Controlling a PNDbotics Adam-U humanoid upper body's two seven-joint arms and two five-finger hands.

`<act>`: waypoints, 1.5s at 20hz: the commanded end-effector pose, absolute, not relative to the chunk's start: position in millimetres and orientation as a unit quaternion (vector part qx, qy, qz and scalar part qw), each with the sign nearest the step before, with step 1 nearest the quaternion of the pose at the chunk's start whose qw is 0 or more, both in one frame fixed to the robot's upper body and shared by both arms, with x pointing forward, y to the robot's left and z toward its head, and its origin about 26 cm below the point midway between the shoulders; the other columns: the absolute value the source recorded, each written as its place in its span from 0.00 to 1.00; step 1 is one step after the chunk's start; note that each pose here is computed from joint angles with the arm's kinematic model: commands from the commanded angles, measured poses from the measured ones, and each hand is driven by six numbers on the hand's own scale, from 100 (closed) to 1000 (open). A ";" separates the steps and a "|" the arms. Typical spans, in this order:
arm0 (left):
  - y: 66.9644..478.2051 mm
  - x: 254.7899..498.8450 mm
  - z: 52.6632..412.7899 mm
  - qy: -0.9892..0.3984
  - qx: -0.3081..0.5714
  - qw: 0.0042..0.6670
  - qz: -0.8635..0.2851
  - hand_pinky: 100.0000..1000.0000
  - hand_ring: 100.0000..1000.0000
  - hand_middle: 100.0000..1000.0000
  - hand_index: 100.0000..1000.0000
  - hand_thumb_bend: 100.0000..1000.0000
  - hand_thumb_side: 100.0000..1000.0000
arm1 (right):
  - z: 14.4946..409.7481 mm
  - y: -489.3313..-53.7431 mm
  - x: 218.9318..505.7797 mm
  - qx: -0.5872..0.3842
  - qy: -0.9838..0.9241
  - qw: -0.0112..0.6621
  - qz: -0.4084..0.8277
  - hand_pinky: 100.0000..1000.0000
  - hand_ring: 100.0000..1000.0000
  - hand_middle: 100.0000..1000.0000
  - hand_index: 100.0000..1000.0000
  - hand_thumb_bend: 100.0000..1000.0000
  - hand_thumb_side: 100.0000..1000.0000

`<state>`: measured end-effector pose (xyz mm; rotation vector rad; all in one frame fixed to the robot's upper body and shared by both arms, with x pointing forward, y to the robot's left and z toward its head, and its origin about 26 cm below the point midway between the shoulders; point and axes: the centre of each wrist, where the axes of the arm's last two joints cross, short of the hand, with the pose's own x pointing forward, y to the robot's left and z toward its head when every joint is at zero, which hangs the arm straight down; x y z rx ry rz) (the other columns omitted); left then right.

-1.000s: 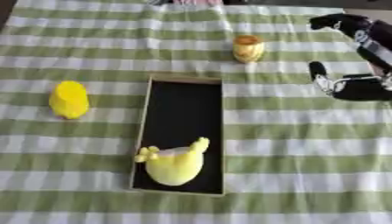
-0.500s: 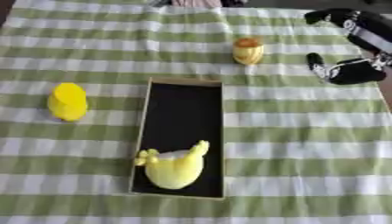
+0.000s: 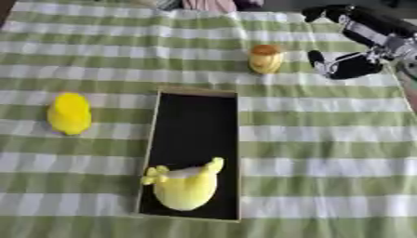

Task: Pick up objects on the table and place them in the box.

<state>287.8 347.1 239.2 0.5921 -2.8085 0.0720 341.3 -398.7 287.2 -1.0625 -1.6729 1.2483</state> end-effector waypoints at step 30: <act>345.2 286.0 249.7 -0.973 0.195 0.124 0.025 0.70 0.73 0.72 0.80 0.00 0.50 | 286.8 -394.4 358.8 -0.478 -0.611 0.395 0.491 1.00 1.00 0.88 1.00 0.00 0.40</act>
